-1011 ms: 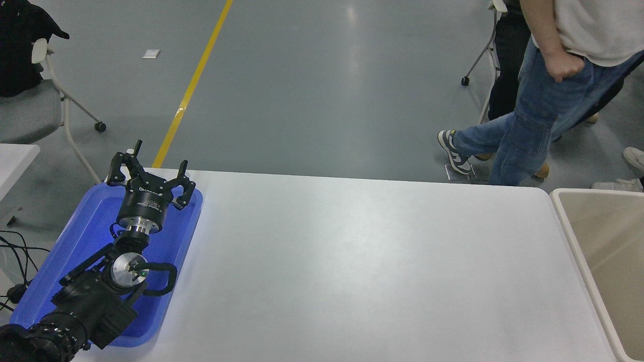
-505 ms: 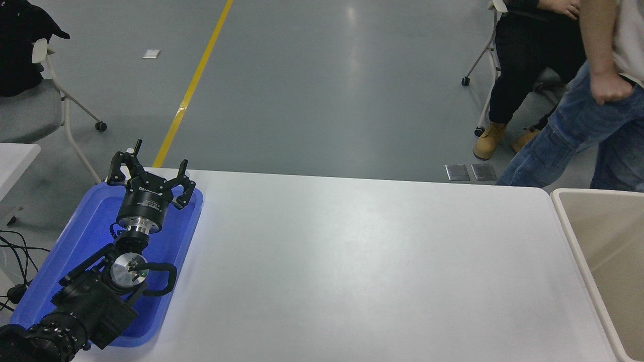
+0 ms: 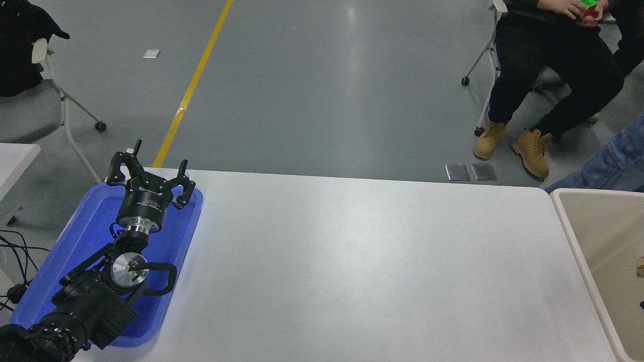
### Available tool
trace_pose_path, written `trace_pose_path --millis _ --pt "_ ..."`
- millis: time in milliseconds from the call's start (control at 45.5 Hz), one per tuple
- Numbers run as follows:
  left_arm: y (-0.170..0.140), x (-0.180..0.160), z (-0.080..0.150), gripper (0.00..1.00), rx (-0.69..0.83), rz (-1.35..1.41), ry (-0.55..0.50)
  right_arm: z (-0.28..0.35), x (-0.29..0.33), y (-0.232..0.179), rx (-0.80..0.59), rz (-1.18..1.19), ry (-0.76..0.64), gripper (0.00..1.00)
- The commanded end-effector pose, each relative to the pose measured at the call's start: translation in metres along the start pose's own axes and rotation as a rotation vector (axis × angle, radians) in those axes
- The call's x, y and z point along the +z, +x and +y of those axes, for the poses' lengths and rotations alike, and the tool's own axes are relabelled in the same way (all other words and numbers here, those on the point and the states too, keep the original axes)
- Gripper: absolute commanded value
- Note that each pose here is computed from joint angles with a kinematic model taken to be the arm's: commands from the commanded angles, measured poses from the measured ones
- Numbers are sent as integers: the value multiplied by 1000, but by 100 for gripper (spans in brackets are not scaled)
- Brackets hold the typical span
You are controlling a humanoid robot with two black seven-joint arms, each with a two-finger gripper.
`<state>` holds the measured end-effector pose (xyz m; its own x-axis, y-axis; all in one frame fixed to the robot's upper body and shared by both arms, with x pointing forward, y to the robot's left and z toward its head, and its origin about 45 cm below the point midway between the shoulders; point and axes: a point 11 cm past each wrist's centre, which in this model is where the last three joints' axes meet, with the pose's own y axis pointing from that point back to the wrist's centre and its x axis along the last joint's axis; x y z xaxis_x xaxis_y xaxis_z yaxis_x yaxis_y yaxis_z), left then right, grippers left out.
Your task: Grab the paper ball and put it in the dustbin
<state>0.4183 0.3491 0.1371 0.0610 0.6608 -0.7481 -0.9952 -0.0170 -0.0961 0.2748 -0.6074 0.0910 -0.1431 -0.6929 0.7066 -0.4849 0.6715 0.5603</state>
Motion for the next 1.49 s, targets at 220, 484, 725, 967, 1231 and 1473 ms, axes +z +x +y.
trace_pose_path --millis 220,484,725,967,1231,1473 --pt "0 0 0 100 -1 0 0 0 -4 0 -8 12 9 100" --pt "0 0 0 100 1 0 0 4 -64 0 -34 -81 114 100" --pt "0 0 0 100 1 0 0 20 -143 0 -114 -409 247 100" --pt "0 0 0 100 1 0 0 58 -226 -9 -209 -657 606 100" --pt "0 0 0 100 1 0 0 100 -264 -25 -324 -891 830 100" --pt "0 0 0 100 1 1 0 117 -258 -35 -442 -1051 908 100"
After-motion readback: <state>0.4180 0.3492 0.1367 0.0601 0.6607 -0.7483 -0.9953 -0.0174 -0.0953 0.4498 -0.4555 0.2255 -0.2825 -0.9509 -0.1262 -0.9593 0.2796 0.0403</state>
